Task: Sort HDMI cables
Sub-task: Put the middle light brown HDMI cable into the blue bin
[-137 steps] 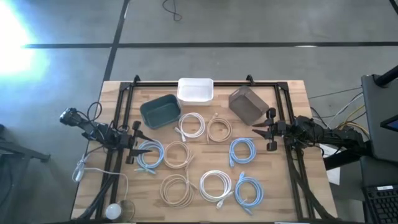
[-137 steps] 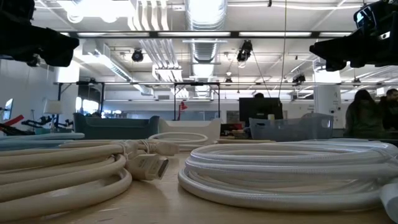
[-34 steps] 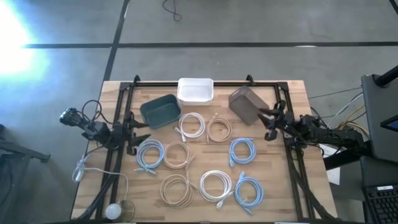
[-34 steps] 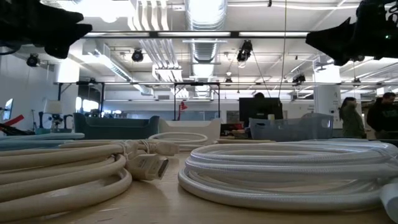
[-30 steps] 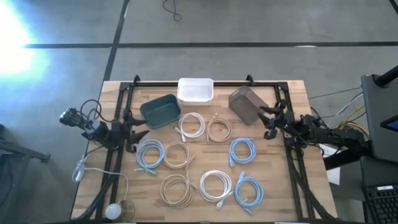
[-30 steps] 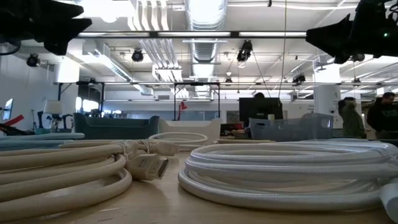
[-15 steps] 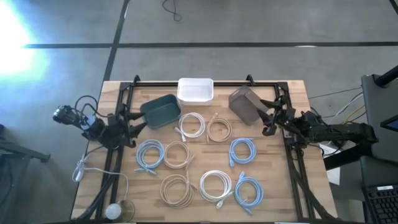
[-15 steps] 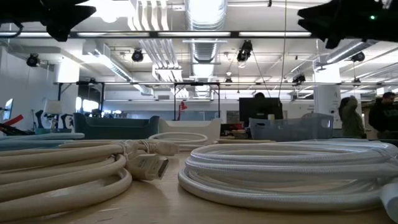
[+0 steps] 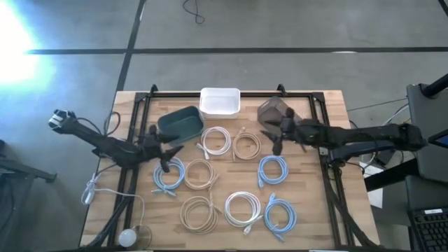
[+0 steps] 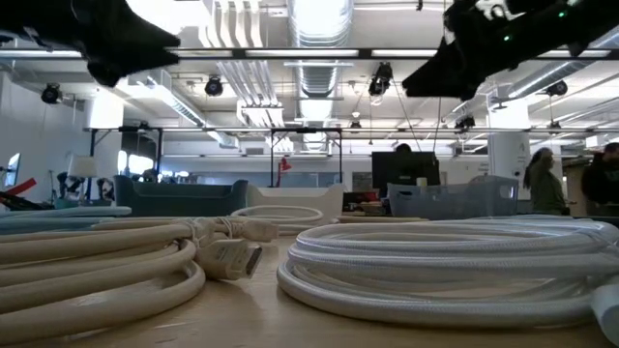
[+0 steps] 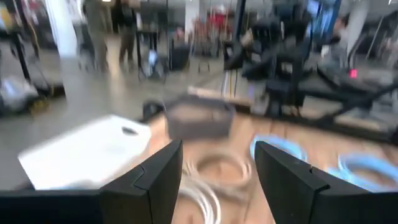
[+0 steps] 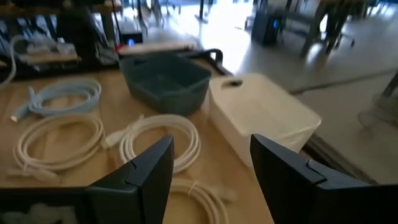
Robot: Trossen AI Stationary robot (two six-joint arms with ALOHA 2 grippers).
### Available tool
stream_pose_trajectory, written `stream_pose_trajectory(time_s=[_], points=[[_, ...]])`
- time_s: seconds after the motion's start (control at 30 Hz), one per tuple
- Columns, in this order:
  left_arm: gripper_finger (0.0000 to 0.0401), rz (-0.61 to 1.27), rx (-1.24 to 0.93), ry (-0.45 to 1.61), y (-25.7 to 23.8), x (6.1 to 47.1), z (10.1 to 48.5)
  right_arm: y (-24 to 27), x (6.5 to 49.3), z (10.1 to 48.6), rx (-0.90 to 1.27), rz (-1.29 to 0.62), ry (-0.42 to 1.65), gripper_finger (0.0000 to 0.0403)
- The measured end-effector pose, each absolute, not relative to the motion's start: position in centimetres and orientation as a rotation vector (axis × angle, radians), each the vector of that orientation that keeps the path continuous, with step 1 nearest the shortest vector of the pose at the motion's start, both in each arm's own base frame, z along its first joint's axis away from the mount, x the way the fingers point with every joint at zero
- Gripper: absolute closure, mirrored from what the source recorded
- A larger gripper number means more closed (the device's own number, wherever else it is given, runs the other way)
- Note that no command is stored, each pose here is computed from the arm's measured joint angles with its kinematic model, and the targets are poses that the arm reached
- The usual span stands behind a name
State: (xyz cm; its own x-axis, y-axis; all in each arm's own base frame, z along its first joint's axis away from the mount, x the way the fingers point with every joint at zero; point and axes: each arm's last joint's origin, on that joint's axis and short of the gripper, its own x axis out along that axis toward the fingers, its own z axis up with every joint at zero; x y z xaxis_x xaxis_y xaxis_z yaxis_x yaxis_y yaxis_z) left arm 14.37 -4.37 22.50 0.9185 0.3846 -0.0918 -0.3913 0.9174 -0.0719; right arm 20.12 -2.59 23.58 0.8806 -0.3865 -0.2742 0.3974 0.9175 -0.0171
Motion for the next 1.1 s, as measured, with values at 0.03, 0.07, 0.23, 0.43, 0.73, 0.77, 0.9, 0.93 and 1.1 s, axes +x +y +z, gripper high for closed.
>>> stream_pose_trajectory(time_s=[0.03, 0.07, 0.23, 0.43, 0.73, 0.77, 0.9, 0.93, 1.1], points=[[0.0194, 0.401, -0.105, 0.097, -4.5, 14.6, 22.3, -2.6, 20.6, 23.4, 0.038, -0.409, 0.297, 0.0193], [0.0194, 0.405, -0.115, 0.12, -4.6, 14.9, 22.2, -2.7, 21.1, 23.2, 0.036, -0.409, 0.314, 0.0193], [0.0194, 0.379, -0.133, 0.297, -4.8, 16.6, 22.5, -2.9, 23.2, 23.3, 0.025, -0.41, 0.354, 0.0193], [0.0195, 0.331, -0.101, 0.548, -4.7, 19.4, 22.6, -3.1, 25.0, 23.5, 0.023, -0.416, 0.373, 0.0193], [0.0195, 0.324, -0.079, 0.808, -4.0, 23.3, 18.8, -3.3, 27.1, 22.5, 0.018, -0.415, 0.434, 0.0193], [0.0195, 0.319, -0.075, 0.836, -3.9, 23.5, 18.2, -3.3, 27.4, 22.3, 0.017, -0.415, 0.441, 0.0193], [0.0195, 0.339, -0.101, 0.913, -3.4, 24.2, 16.5, -3.4, 28.1, 21.5, 0.037, -0.42, 0.469, 0.0193], [0.0195, 0.348, -0.101, 0.929, -3.3, 24.3, 16.1, -3.4, 28.3, 21.4, 0.041, -0.421, 0.475, 0.0193], [0.0195, 0.377, -0.09, 0.988, -2.8, 24.7, 14.6, -3.5, 29.0, 20.6, 0.037, -0.421, 0.508, 0.0193]])
